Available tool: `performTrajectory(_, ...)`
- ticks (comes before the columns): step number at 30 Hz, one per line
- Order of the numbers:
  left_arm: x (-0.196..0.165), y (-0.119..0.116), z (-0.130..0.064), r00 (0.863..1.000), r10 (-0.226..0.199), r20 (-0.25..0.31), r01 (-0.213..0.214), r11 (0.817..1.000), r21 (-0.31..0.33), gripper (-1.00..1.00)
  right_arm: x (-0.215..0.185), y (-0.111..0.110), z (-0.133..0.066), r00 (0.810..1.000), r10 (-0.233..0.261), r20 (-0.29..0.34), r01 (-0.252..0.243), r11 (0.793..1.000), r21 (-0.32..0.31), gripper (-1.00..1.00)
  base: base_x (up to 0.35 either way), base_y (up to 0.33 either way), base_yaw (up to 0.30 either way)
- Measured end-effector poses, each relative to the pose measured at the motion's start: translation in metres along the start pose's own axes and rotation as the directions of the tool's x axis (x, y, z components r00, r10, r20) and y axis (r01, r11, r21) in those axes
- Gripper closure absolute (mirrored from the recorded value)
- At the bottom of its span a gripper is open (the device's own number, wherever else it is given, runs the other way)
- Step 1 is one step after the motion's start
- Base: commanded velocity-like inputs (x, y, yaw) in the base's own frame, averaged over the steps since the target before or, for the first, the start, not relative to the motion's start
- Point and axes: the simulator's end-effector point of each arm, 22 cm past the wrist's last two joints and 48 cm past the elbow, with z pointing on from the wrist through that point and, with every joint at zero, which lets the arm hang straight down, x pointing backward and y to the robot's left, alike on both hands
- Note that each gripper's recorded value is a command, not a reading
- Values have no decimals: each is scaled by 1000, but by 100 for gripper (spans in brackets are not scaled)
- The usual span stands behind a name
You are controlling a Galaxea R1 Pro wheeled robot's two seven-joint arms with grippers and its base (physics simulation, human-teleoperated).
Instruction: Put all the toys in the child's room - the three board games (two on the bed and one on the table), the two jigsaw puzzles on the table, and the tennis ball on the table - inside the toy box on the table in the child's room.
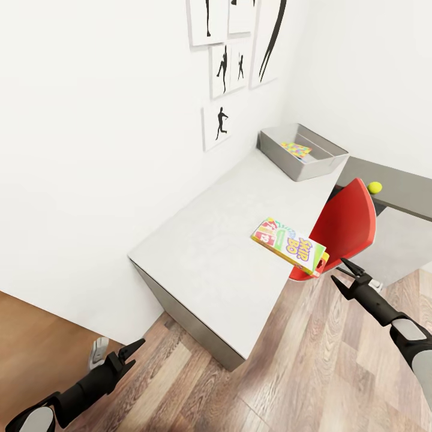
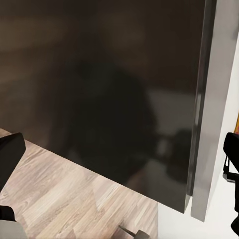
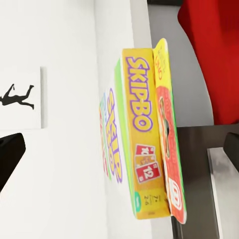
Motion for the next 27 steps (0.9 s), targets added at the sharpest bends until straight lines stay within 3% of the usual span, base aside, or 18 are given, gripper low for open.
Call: performTrajectory(27,0,0,1,1000,1,-1,-1,1000,-2,-100,-3,3,1,999,-30,20,30,999,-12,-100,0,0,0)
